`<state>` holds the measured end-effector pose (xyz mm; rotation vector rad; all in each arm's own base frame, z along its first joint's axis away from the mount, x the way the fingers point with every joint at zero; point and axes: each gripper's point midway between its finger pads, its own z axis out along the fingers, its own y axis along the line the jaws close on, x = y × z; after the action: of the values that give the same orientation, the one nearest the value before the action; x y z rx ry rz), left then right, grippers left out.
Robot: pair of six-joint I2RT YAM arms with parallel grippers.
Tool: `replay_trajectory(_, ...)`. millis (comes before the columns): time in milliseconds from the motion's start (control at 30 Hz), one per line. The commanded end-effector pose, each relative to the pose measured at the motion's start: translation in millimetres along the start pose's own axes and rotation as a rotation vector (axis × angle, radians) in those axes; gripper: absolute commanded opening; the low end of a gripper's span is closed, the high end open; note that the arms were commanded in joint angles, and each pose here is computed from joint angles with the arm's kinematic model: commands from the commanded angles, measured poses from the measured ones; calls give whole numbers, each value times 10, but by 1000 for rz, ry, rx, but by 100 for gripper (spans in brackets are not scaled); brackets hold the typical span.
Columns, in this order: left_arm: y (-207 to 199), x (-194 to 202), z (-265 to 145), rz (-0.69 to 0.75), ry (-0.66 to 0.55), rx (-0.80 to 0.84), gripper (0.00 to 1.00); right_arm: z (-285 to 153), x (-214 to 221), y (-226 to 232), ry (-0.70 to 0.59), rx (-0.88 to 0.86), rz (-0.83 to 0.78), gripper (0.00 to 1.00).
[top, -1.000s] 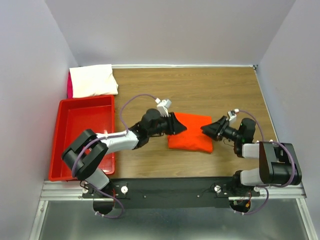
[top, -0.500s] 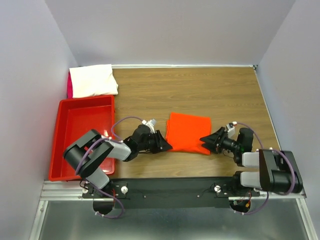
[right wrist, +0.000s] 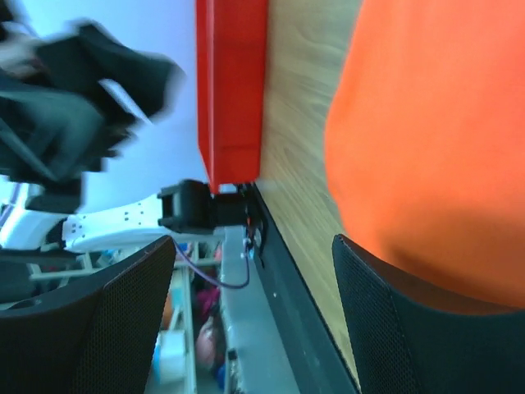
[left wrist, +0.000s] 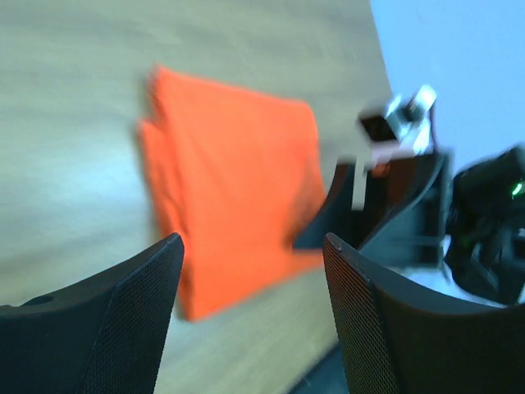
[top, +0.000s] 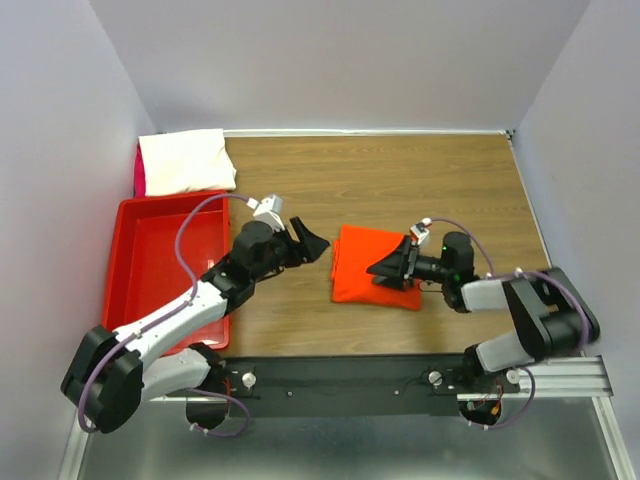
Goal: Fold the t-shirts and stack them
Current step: Neatly place the folded tshirt to the corner
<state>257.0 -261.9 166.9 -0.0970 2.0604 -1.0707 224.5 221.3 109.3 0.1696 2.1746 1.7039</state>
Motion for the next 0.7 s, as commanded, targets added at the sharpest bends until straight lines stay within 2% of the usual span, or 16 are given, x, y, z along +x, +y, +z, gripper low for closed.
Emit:
replay_trajectory(0,464,-365,-194,141,-87,-255,78,234,-28,-302,1,39,30,82)
replay_trajectory(67,478,-607,-285,193,-124,-295,78,288,48,-744,4,142,120,82)
replay_trajectory(100,480,-680,-318,211,-136,-310,82,292,99,-865,11,166,154,82)
replay_trajectory(200,493,-974,-468,277,-195,-364,83,290,303,-1156,57,211,281,75)
replay_trajectory(233,498,-1042,-510,292,-209,-380,87,290,300,-1114,56,187,289,73)
replay_trajectory(300,532,-1160,-586,335,-229,-416,87,314,173,-838,35,105,235,73)
replay_trajectory(367,570,-1180,-607,355,-228,-439,87,315,113,-734,34,111,231,73)
replay_trajectory(400,611,-1176,-618,367,-224,-453,87,318,80,-709,39,128,168,73)
replay_trajectory(433,737,-1149,-614,369,-224,-477,87,407,-179,-523,79,372,-47,73)
replay_trajectory(467,758,-1132,-605,369,-224,-478,87,382,-282,-638,39,428,-124,73)
replay_trajectory(500,796,-1127,-605,366,-225,-480,87,535,-405,-360,37,428,-218,74)
replay_trajectory(567,867,-1107,-584,358,-231,-478,87,517,-430,-312,34,517,-246,73)
replay_trajectory(667,978,-1086,-561,339,-223,-480,87,709,-384,-169,66,621,-387,72)
